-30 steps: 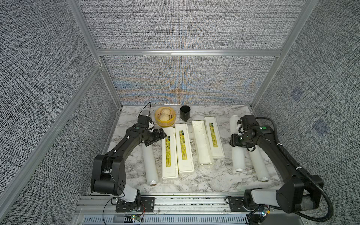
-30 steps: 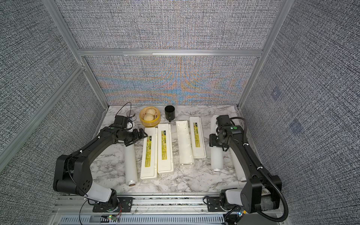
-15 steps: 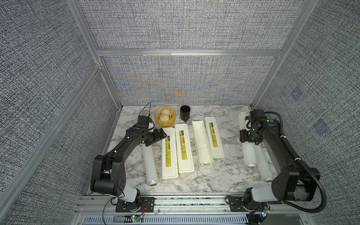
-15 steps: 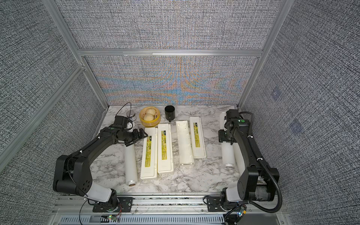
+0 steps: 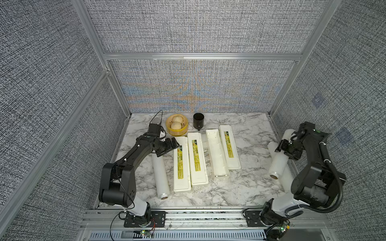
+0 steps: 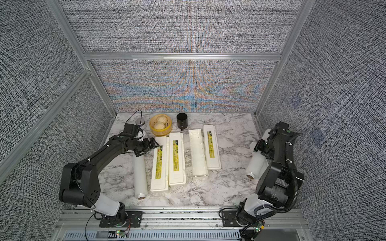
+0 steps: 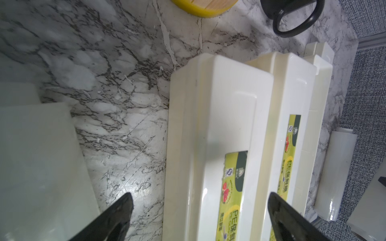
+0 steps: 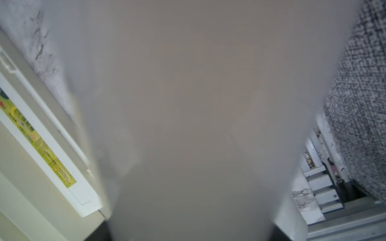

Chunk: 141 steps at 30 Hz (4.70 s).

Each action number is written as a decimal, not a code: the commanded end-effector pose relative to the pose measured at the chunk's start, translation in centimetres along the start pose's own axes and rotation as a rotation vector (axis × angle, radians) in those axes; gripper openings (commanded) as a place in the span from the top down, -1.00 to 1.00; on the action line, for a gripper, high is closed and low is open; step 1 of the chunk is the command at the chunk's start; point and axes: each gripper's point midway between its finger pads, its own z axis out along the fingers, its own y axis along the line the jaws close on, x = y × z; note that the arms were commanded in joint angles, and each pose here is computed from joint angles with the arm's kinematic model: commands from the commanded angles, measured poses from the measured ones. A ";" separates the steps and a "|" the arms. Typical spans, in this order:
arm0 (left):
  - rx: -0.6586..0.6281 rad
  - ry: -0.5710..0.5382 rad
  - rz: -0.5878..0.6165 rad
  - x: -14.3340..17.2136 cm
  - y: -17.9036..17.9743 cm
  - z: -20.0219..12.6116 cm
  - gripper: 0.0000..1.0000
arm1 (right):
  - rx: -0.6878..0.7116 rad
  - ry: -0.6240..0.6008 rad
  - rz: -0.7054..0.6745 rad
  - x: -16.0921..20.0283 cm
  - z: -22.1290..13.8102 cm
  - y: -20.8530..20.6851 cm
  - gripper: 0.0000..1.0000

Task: Put plastic wrap rolls into dispensers
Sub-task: Move the plastic wrap to the center of the board, then place the plastic wrap into the plastic wrap cutting box.

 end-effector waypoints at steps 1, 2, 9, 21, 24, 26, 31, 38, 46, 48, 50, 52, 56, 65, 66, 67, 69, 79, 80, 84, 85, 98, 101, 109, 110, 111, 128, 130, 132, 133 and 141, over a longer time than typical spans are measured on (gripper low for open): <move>0.004 0.007 0.008 -0.1 -0.1 0.0 -0.99 | -0.154 0.000 0.097 -0.5 0.0 1.8 0.11; 0.003 0.006 0.006 -0.2 -0.1 0.1 -1.00 | -0.175 0.011 0.124 -0.4 0.4 1.8 0.13; -0.006 0.000 -0.004 -0.3 0.0 0.0 -1.00 | -0.366 0.079 0.296 -0.1 3.3 2.2 0.35; -0.036 -0.020 0.006 -1.1 -0.2 -0.8 -1.00 | -0.472 0.127 0.348 2.3 4.6 3.7 0.45; -0.033 -0.023 0.010 -1.2 -0.3 -0.9 -1.00 | -0.511 0.134 0.332 3.5 4.1 5.3 0.47; -0.032 -0.025 0.012 -1.3 -0.3 -0.9 -1.00 | -0.510 0.130 0.309 4.4 3.6 6.0 0.47; -0.022 -0.016 0.012 -1.2 -0.4 -0.6 -1.00 | -0.484 0.072 0.261 4.5 1.3 6.2 0.47; -0.005 -0.021 0.008 -1.2 -0.5 -0.5 -1.00 | -0.420 0.007 0.122 3.1 -1.1 5.7 0.46; 0.005 -0.022 0.009 -1.2 -0.8 -0.5 -1.00 | -0.028 0.020 -0.185 3.4 1.0 4.0 0.42; 0.006 -0.021 0.007 -1.2 -0.7 -0.5 -1.00 | 0.065 0.025 -0.269 3.4 1.7 3.7 0.40; 0.006 -0.016 0.006 -1.0 -0.7 -0.4 -1.00 | 0.122 0.043 -0.322 3.2 2.1 3.3 0.40; 0.008 -0.016 0.007 -1.0 -0.7 -0.5 -1.00 | 0.174 0.062 -0.369 3.0 2.5 3.0 0.40; 0.004 -0.015 0.007 -1.0 -0.7 -0.5 -1.00 | 0.231 0.104 -0.428 2.9 3.4 3.0 0.40; -0.001 -0.015 -0.001 -0.9 -0.5 -0.3 -1.00 | 0.169 0.069 -0.591 3.7 3.9 7.9 0.41; -0.002 -0.017 -0.001 -0.9 -0.4 -0.4 -1.00 | 0.146 0.059 -0.626 3.9 3.7 8.9 0.41; -0.004 -0.017 -0.002 -0.9 -0.4 -0.4 -1.00 | 0.119 0.054 -0.666 4.2 3.5 10.1 0.41; -0.004 -0.019 -0.003 -0.9 -0.4 -0.4 -1.00 | 0.062 0.053 -0.737 5.0 2.9 12.2 0.41; -0.015 -0.047 -0.010 -0.7 -0.1 -0.9 -1.00 | -0.229 0.120 -0.744 8.2 -0.3 23.8 0.41; -0.016 -0.049 -0.009 -0.7 -0.1 -1.0 -1.00 | -0.249 0.128 -0.727 8.5 -0.3 24.8 0.41; -0.028 -0.054 -0.004 -0.5 0.1 -1.2 -1.00 | -0.295 0.145 -0.678 10.1 0.7 29.1 0.41; -0.033 -0.057 -0.004 -0.5 0.2 -1.4 -1.00 | -0.319 0.148 -0.670 10.8 0.9 30.3 0.41; -0.039 -0.068 0.012 -0.2 0.5 -1.7 -1.00 | -0.325 0.170 -0.662 15.1 4.9 35.1 0.42; -0.039 -0.070 0.014 0.0 0.5 -1.8 -1.00 | -0.333 0.178 -0.679 16.3 6.1 35.0 0.43; -0.037 -0.067 0.011 0.3 0.6 -1.7 -1.00 | -0.291 0.206 -0.744 17.5 8.0 34.1 0.45; -0.037 -0.067 0.012 0.4 0.7 -1.7 -1.00 | -0.276 0.205 -0.758 17.5 8.2 33.9 0.45; -0.038 -0.068 0.011 0.4 0.7 -1.7 -1.00 | -0.263 0.202 -0.769 17.6 8.4 33.7 0.45; -0.037 -0.078 0.019 0.3 0.5 -2.3 -1.00 | -0.090 0.254 -0.767 19.8 10.8 29.8 0.34; -0.039 -0.078 0.018 0.4 0.5 -2.4 -1.00 | -0.089 0.252 -0.760 19.8 10.7 29.6 0.28; -0.039 -0.080 0.020 0.3 0.5 -2.4 -1.00 | -0.102 0.239 -0.757 19.8 10.4 29.7 0.20; -0.037 -0.081 0.022 0.3 0.4 -2.5 -1.00 | -0.107 0.234 -0.757 19.7 10.2 29.8 0.19; -0.041 -0.086 0.023 0.3 0.4 -2.8 -1.00 | -0.083 0.231 -0.768 19.4 9.2 29.1 -0.08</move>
